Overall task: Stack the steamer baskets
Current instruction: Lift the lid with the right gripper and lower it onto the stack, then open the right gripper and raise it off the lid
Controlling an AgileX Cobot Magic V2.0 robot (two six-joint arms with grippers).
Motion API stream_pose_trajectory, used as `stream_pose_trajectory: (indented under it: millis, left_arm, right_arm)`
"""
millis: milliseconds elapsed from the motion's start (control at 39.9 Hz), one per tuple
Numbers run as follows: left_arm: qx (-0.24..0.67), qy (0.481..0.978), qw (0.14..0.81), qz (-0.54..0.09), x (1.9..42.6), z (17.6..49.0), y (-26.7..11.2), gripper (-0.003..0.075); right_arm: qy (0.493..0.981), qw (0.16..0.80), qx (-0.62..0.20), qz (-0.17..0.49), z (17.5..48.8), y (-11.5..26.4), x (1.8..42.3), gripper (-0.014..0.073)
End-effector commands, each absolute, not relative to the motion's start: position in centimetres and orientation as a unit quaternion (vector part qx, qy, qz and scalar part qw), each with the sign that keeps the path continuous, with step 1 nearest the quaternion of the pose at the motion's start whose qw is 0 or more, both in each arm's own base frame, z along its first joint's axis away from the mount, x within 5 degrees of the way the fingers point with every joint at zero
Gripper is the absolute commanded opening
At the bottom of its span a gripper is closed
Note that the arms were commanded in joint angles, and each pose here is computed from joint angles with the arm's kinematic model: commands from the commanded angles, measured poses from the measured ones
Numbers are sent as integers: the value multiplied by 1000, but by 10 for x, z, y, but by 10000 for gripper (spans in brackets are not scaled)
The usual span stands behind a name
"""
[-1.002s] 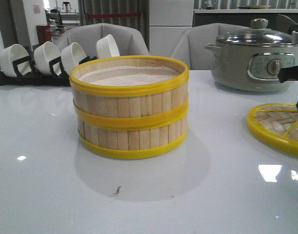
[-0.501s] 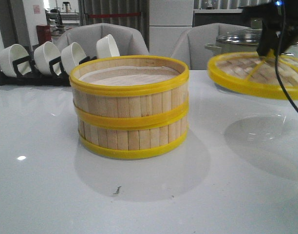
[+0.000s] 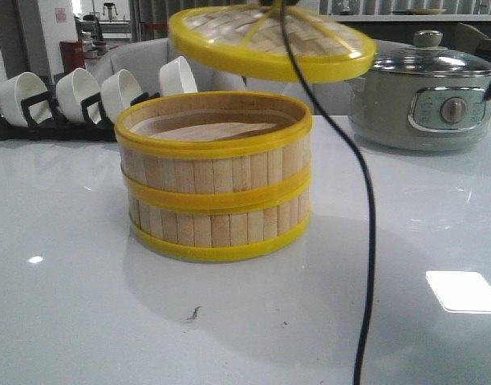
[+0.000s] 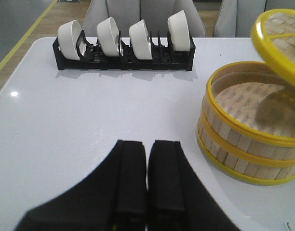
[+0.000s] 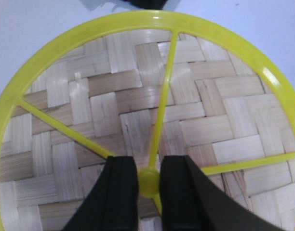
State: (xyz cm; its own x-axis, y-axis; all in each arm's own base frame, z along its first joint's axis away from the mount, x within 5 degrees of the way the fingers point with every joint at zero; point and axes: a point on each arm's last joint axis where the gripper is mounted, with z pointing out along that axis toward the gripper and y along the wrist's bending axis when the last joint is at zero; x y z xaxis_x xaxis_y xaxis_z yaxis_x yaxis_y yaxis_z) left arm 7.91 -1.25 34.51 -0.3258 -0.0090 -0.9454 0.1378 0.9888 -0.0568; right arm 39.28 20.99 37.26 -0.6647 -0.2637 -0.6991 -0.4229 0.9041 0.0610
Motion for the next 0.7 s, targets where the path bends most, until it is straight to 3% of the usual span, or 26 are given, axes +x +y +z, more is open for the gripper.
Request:
stream_pose_trajectory:
  millis: [0,175,676]
  left_arm:
    - [37,779,621,-74,80,361,-13,85]
    - [37,779,621,-74,80,361,-13,85]
    - [37,779,621,-74,80,361,-13,85]
  right_arm:
    - [875,418,-205,135,403,228,383,27]
    - [876,402,-225,140,383,254,388,27]
    - [891,371,-229,129,362,258,395,27]
